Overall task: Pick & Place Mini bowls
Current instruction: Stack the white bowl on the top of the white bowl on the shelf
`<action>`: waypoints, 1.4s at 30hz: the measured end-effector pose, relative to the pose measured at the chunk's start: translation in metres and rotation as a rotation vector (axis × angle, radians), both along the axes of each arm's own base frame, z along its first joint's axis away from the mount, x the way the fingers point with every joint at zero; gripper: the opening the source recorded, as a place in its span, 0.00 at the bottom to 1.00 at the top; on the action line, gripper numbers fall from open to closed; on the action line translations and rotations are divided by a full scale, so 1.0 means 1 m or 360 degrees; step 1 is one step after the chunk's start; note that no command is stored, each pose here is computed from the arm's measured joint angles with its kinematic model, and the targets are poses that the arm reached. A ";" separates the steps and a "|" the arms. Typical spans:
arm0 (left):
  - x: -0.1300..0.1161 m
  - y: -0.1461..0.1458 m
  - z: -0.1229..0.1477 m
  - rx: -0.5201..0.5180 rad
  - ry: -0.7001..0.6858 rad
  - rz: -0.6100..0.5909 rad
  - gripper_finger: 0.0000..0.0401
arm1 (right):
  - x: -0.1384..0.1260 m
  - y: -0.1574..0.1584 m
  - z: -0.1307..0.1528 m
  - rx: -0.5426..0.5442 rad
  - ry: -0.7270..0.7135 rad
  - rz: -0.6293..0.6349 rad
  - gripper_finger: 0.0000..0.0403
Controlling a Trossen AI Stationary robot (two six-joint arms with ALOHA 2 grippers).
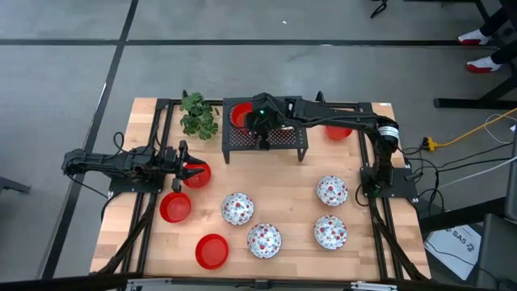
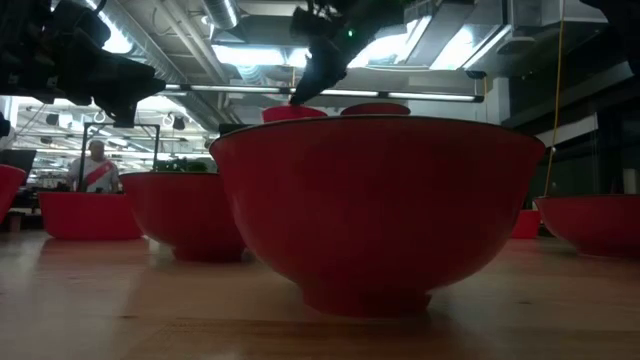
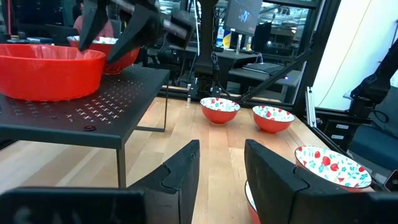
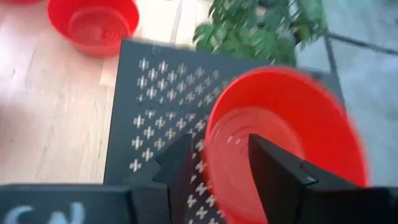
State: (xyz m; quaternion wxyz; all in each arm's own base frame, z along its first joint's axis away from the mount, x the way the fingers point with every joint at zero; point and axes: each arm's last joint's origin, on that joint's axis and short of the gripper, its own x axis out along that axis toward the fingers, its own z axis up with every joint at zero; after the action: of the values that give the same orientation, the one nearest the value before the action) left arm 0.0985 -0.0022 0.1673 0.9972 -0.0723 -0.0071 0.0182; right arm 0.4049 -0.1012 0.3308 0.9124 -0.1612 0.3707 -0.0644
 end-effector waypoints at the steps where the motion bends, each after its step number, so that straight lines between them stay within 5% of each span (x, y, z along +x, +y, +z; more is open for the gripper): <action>1: 0.000 0.000 0.000 0.0000 0.0000 0.0000 0.31 | 0.000 0.001 0.004 -0.0005 -0.0018 0.0004 0.40; 18: 0.000 0.000 0.000 0.0000 0.0001 -0.0001 0.31 | 0.000 0.059 0.030 -0.0004 0.0064 0.0222 0.43; 28: 0.000 0.000 0.000 0.0000 0.0001 -0.0001 0.31 | -0.004 0.122 0.025 -0.0240 0.0213 0.0232 0.43; 42: 0.000 0.000 0.000 0.0000 0.0001 0.0000 0.31 | -0.016 0.189 0.023 -0.0113 0.0203 0.0349 0.43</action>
State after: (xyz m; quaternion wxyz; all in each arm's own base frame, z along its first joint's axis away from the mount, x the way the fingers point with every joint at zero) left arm 0.0985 -0.0022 0.1673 0.9972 -0.0723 -0.0070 0.0182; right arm 0.3890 0.0878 0.3542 0.8823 -0.2368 0.4054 0.0330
